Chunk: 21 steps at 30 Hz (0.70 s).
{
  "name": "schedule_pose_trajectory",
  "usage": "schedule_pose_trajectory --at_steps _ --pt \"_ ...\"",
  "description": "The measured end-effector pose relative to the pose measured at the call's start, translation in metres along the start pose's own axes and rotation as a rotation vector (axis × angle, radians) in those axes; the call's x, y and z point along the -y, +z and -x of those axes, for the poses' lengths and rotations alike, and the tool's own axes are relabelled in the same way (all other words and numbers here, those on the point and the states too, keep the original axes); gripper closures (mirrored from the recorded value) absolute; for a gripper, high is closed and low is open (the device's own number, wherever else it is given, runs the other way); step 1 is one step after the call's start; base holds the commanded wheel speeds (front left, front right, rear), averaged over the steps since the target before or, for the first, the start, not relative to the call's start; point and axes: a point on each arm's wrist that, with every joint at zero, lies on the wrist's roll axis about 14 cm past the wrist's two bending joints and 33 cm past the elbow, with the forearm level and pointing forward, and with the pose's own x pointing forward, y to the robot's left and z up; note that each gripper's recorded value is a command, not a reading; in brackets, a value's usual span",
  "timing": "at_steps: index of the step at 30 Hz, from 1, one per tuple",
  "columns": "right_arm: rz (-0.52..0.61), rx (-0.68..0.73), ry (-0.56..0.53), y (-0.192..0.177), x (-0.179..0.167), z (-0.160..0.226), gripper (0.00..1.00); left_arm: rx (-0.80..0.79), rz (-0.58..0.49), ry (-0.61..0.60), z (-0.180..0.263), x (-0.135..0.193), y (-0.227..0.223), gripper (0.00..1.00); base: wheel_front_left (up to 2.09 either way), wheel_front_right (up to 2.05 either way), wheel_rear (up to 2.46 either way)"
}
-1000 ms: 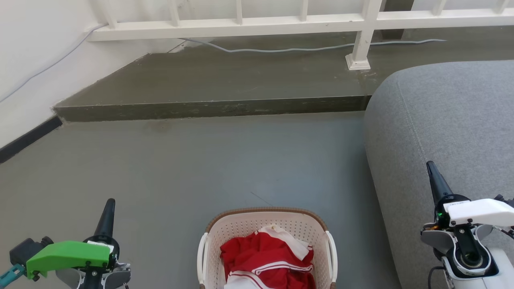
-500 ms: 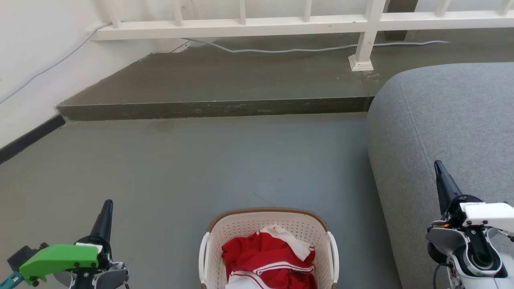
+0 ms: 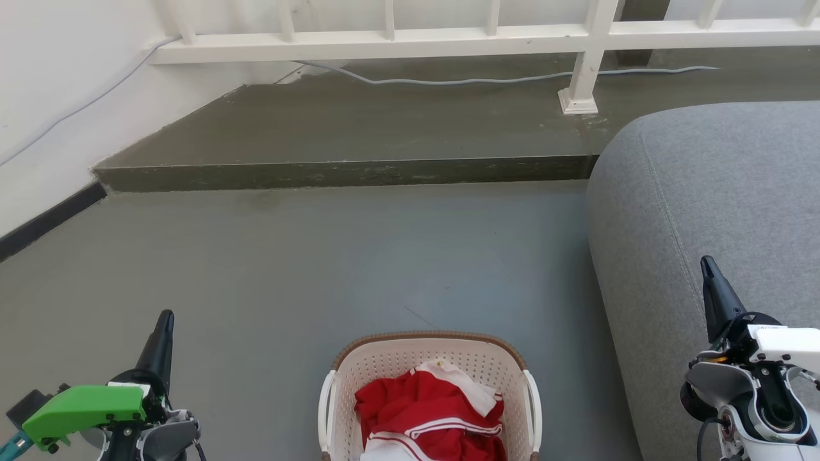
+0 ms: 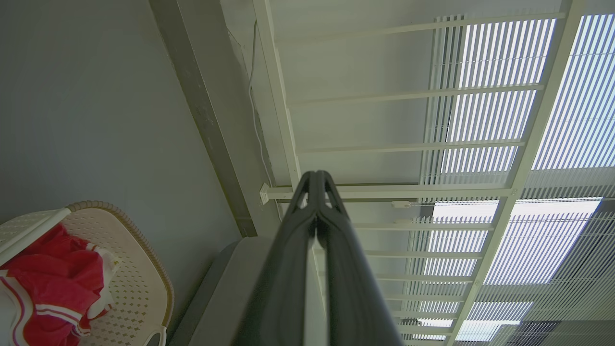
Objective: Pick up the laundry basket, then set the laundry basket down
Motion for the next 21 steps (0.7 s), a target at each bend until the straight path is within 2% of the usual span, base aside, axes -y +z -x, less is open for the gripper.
schedule_pose_trajectory --at_steps 21 --pt "-0.001 0.002 0.0 0.0005 0.0001 0.0 1.0 0.0 0.0 -0.002 0.0 0.0003 0.0 1.0 0.0 0.0 0.0"
